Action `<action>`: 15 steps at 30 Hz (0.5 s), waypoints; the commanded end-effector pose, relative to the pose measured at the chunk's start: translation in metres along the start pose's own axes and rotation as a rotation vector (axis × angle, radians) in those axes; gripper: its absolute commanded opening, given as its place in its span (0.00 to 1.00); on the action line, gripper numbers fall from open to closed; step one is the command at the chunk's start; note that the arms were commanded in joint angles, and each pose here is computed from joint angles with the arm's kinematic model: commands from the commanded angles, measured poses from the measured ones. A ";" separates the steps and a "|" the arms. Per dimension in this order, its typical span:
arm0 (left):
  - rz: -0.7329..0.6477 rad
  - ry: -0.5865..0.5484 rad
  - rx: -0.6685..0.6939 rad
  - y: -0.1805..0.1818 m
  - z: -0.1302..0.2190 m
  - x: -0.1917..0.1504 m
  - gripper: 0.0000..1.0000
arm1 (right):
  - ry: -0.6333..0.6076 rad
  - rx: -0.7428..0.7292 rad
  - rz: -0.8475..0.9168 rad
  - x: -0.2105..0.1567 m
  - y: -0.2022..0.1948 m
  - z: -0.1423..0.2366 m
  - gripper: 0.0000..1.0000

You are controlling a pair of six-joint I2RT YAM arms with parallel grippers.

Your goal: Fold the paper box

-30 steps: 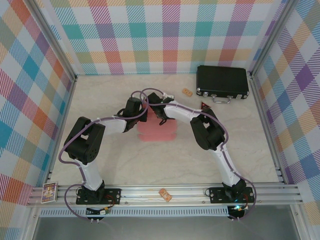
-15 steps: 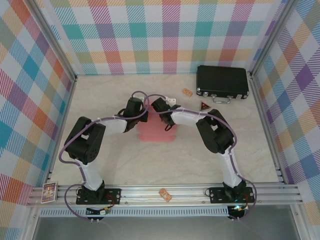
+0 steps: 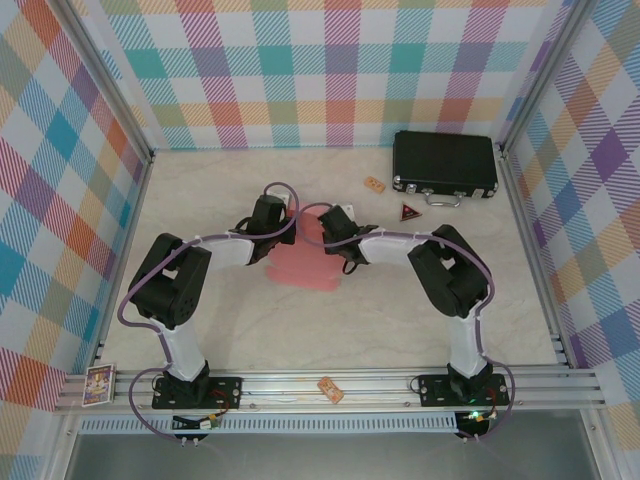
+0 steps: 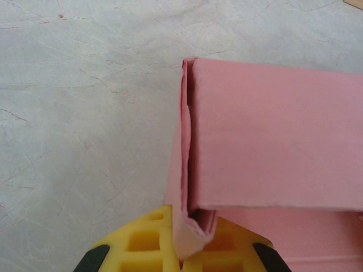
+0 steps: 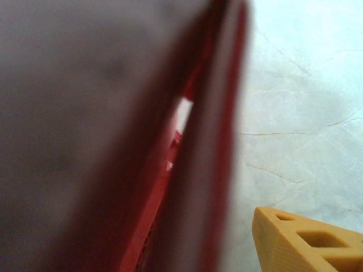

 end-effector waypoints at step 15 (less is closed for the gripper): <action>0.005 0.161 -0.018 -0.007 0.003 -0.028 0.00 | -0.038 0.054 0.017 0.003 -0.007 0.019 0.62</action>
Point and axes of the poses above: each hand's point on the last joint's axis, 136 mm out from that joint toward the fingers, its own z axis back along the fingers, its own y axis along the line the jaws close on, x = y × z, the point moved 7 cm from there along z, back along the fingers, and after that the axes turned 15 degrees about -z, right-handed, at the moved point
